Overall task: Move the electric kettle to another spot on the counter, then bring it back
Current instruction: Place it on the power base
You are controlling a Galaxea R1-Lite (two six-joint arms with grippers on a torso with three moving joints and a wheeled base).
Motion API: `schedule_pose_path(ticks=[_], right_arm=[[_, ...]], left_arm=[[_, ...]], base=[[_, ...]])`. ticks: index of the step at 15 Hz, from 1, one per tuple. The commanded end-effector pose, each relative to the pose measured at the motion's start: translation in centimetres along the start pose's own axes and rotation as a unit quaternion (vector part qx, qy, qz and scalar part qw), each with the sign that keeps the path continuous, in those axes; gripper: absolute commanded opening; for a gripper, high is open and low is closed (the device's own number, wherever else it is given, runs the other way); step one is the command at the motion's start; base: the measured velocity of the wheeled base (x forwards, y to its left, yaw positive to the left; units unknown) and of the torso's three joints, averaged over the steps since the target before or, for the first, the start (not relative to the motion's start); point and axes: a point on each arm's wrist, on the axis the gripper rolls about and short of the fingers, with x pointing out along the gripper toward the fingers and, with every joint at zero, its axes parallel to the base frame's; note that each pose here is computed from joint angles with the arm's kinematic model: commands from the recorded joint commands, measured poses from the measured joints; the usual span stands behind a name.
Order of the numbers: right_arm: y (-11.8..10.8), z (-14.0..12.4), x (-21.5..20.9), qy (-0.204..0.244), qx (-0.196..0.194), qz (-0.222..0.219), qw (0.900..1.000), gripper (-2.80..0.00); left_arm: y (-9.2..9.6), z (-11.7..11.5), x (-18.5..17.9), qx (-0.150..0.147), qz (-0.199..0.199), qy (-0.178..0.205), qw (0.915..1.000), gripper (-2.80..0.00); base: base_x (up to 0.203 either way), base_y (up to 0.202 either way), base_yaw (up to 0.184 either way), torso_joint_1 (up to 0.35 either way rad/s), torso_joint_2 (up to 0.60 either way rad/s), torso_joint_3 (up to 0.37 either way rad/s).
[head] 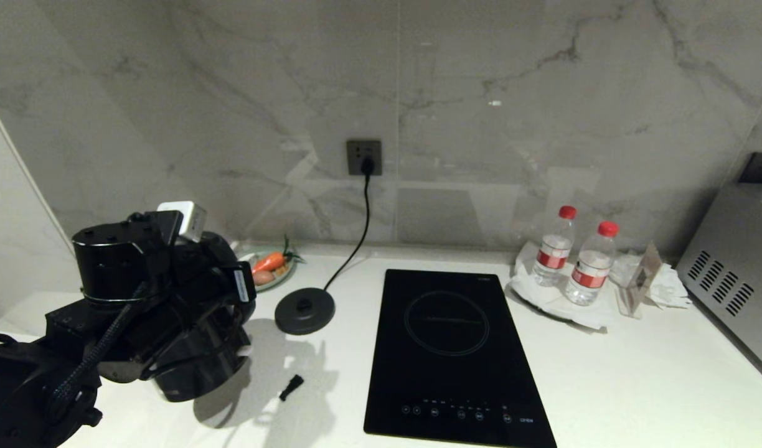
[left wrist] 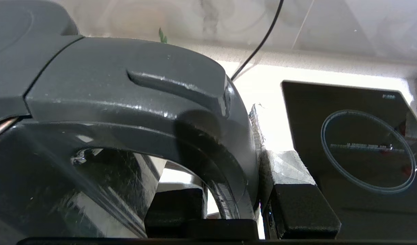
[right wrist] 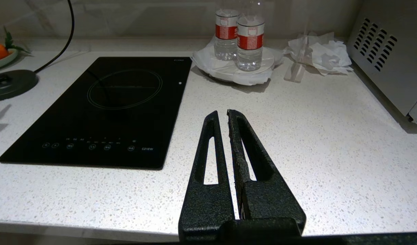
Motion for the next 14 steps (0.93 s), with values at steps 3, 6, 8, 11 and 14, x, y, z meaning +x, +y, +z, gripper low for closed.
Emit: schedule_pose_path(ticks=[3, 6, 8, 11, 14], right_arm=[[0.0, 0.0, 0.0, 0.0, 0.0, 0.0, 1.0, -2.8], [0.0, 0.0, 0.0, 0.0, 0.0, 0.0, 1.0, -2.8], [0.0, 0.0, 0.0, 0.0, 0.0, 0.0, 1.0, -2.8], [0.0, 0.0, 0.0, 0.0, 0.0, 0.0, 1.0, -2.8], [0.0, 0.0, 0.0, 0.0, 0.0, 0.0, 1.0, -2.8]], left_arm=[[-0.2, 0.0, -0.1, -0.001, -0.003, -0.003, 1.0, -2.8], [-0.3, 0.0, -0.1, 0.0, -0.005, -0.004, 1.0, -2.8], [-0.9, 0.0, -0.1, 0.002, -0.017, -0.004, 0.9999, -2.8], [-2.4, 0.4, 0.5, 0.002, -0.029, -0.012, 0.9995, -2.8], [-4.0, -0.1, 2.3, 0.005, -0.014, -0.009, 0.9999, -2.8]], base=[[0.178, 0.0, 0.0, 0.004, 0.0, 0.002], [0.09, 0.0, 0.001, 0.016, 0.01, -0.002], [0.0, 0.0, 0.0, 0.0, 0.0, 0.0], [0.0, 0.0, 0.0, 0.0, 0.0, 0.0], [0.0, 0.0, 0.0, 0.0, 0.0, 0.0]])
